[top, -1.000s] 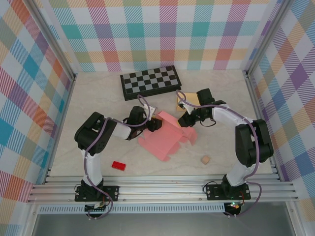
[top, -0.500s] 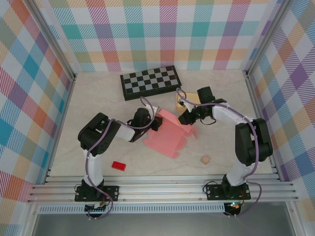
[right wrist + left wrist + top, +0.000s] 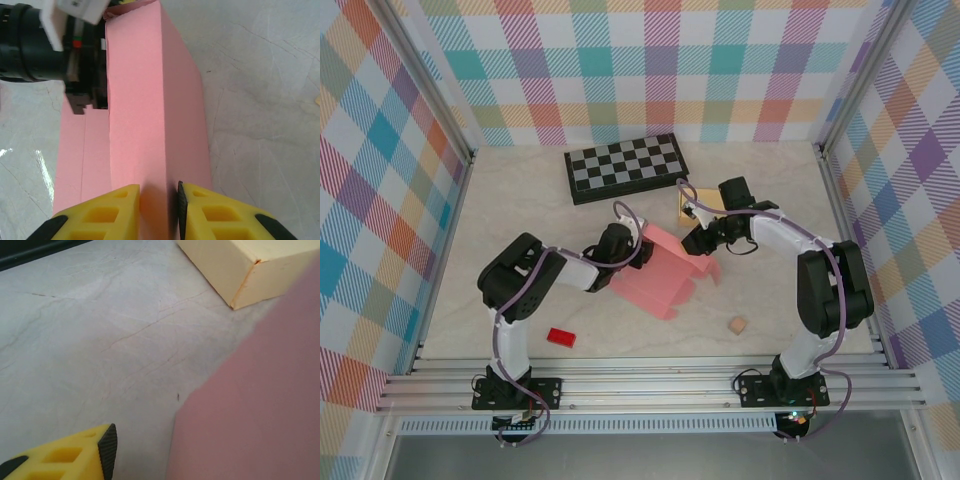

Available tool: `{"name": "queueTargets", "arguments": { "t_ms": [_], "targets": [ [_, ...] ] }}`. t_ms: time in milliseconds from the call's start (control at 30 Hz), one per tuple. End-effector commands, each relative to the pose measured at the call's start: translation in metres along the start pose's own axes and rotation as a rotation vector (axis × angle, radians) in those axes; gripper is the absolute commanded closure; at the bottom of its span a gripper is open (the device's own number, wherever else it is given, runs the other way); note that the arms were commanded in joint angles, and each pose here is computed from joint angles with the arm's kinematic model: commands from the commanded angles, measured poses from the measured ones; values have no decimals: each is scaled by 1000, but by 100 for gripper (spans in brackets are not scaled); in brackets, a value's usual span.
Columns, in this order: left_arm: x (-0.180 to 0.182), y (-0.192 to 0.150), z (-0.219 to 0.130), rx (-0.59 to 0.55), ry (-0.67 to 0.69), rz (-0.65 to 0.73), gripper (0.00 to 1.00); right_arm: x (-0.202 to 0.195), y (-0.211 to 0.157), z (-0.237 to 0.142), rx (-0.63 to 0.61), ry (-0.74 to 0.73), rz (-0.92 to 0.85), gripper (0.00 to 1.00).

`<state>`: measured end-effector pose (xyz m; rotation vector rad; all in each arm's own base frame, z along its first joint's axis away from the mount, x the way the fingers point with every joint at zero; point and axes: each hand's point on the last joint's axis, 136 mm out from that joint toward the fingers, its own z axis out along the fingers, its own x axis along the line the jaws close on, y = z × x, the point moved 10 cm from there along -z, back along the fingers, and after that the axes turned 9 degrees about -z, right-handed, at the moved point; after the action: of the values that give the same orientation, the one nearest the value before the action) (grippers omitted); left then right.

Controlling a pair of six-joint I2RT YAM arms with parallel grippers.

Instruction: Fold the paper box

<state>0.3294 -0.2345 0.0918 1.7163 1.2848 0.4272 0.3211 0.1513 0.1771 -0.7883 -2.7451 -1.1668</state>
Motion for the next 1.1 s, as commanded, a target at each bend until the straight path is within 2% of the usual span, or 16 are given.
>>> {"name": "queueTargets", "arguments": {
  "t_ms": [0, 200, 600, 767, 1067],
  "targets": [
    [1, 15, -26, -44, -51, 29, 49, 1, -14, 7, 95, -1, 59, 73],
    [10, 20, -54, -85, -141, 13, 47, 1, -11, 6, 89, 0, 55, 73],
    [1, 42, -25, -88, -154, 83, 53, 1, -5, 4, 72, 8, 54, 73],
    [-13, 39, -17, -74, -154, 148, 59, 0, -4, 6, 64, 17, 71, 73],
    [-41, 29, -17, -73, -152, 261, 63, 1, -4, 17, 84, 24, 85, 74]
  ]
}}
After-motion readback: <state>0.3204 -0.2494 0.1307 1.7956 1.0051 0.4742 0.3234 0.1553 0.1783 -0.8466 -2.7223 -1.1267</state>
